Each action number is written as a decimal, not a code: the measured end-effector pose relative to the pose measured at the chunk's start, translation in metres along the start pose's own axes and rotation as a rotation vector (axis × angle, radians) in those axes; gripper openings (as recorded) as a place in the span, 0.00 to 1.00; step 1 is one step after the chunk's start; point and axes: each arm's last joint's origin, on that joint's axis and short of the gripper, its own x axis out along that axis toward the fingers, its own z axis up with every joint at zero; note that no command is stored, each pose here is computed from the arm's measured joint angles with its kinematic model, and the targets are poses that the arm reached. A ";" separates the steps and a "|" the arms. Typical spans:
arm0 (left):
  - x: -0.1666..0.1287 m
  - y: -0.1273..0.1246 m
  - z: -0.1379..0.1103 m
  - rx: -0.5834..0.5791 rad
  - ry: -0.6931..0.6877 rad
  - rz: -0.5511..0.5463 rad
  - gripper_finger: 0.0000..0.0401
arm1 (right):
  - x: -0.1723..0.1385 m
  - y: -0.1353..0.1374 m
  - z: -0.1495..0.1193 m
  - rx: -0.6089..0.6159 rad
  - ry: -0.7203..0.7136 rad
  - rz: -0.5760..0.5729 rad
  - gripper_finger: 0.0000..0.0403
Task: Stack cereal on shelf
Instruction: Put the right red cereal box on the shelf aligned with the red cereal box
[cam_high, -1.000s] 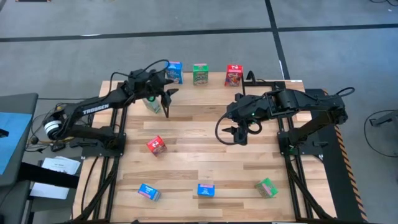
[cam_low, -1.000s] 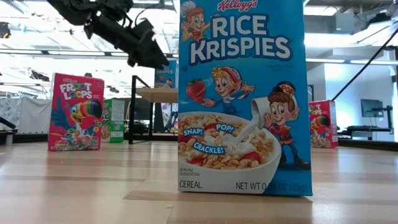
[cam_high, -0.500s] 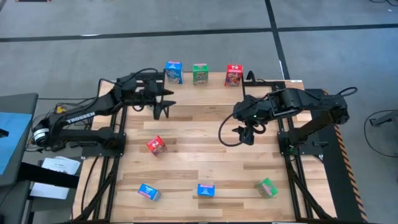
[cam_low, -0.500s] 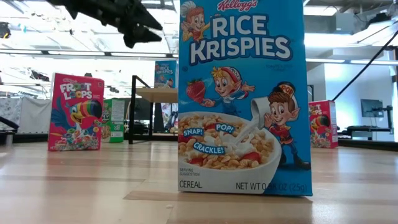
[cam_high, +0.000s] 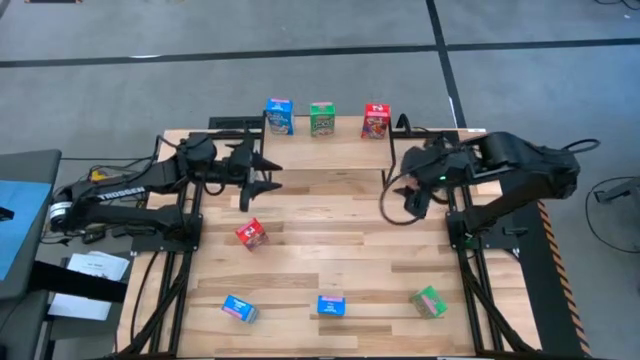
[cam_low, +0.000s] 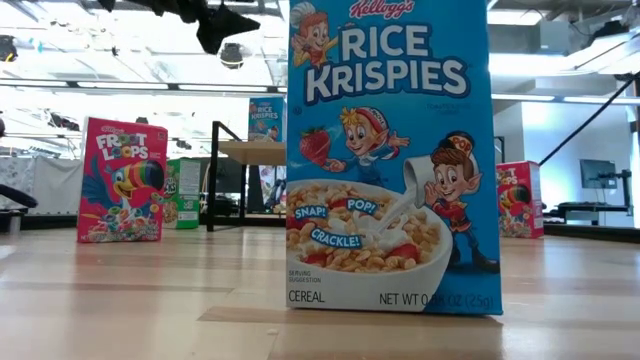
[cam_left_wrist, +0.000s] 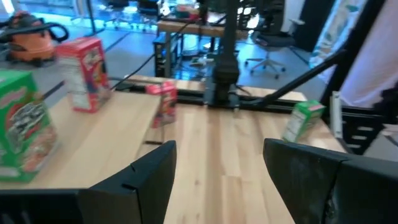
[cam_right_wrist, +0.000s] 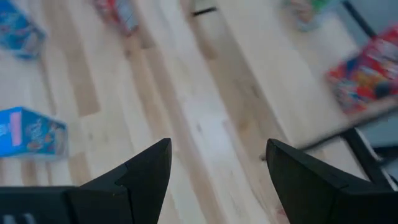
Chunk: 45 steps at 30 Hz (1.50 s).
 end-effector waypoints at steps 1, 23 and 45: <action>0.000 -0.003 0.000 0.002 -0.002 -0.013 0.58 | -0.002 -0.002 -0.002 0.027 -0.012 -0.014 0.71; 0.003 -0.023 -0.008 0.062 0.072 -0.112 0.58 | -0.001 -0.032 -0.036 0.321 0.112 -0.243 0.71; 0.003 -0.023 -0.008 0.071 0.073 -0.112 0.58 | 0.008 -0.089 -0.028 0.559 0.176 -0.370 0.71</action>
